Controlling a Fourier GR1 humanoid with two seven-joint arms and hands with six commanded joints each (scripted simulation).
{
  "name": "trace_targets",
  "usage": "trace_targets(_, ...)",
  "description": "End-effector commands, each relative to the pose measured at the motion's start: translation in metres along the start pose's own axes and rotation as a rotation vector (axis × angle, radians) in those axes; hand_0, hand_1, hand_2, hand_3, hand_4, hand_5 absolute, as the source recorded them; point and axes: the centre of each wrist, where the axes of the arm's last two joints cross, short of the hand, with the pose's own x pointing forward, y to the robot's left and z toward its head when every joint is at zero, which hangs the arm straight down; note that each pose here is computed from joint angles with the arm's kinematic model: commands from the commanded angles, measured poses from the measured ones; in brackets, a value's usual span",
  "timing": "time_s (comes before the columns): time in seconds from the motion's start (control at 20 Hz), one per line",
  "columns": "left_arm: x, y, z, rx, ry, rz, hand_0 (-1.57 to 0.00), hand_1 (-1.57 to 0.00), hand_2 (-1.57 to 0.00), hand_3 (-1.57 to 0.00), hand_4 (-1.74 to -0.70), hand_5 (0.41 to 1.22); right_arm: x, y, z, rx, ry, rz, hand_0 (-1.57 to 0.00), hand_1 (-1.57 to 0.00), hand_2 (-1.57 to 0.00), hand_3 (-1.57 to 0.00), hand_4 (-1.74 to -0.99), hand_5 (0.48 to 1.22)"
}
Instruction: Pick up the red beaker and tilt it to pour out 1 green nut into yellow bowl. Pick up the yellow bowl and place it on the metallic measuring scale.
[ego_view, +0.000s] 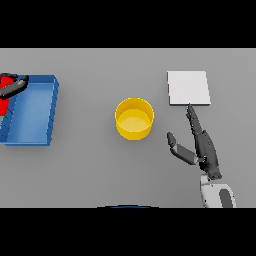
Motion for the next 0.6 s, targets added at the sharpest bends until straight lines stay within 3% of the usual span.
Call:
trace_targets(0.0,-0.001,0.000,-0.001,0.001,0.022,-0.030,-0.31,-0.28,-0.27,-0.28,-0.84,0.632,0.002,-0.001,-0.002,-0.006,-0.004,0.014,0.00,0.00,0.00,0.00,-1.155,0.670)
trace_targets(0.3,-0.003,-0.004,-0.007,0.044,-0.012,-0.079,-0.08,-0.07,-0.07,-0.07,-0.78,0.631,0.005,0.002,-0.006,-0.007,0.014,0.054,0.00,0.00,0.00,0.00,-1.144,0.644)
trace_targets(0.35,0.000,-0.007,-0.005,0.052,-0.045,-0.061,-0.06,-0.06,-0.06,-0.06,-0.78,0.633,0.009,0.001,-0.008,-0.013,0.036,0.107,0.00,0.00,0.00,0.00,-1.131,0.631)
trace_targets(0.45,0.001,-0.010,-0.003,0.056,-0.075,-0.026,-0.04,-0.04,-0.03,-0.04,-0.78,0.644,0.014,-0.003,-0.013,0.067,-0.010,0.155,0.00,0.00,0.00,0.00,-1.087,0.649)
trace_targets(0.55,0.002,-0.010,0.000,0.051,-0.096,0.004,-0.03,-0.02,-0.02,-0.02,-0.79,0.657,0.020,-0.005,-0.027,0.174,-0.025,0.238,0.00,0.00,0.00,0.00,-1.088,0.665)
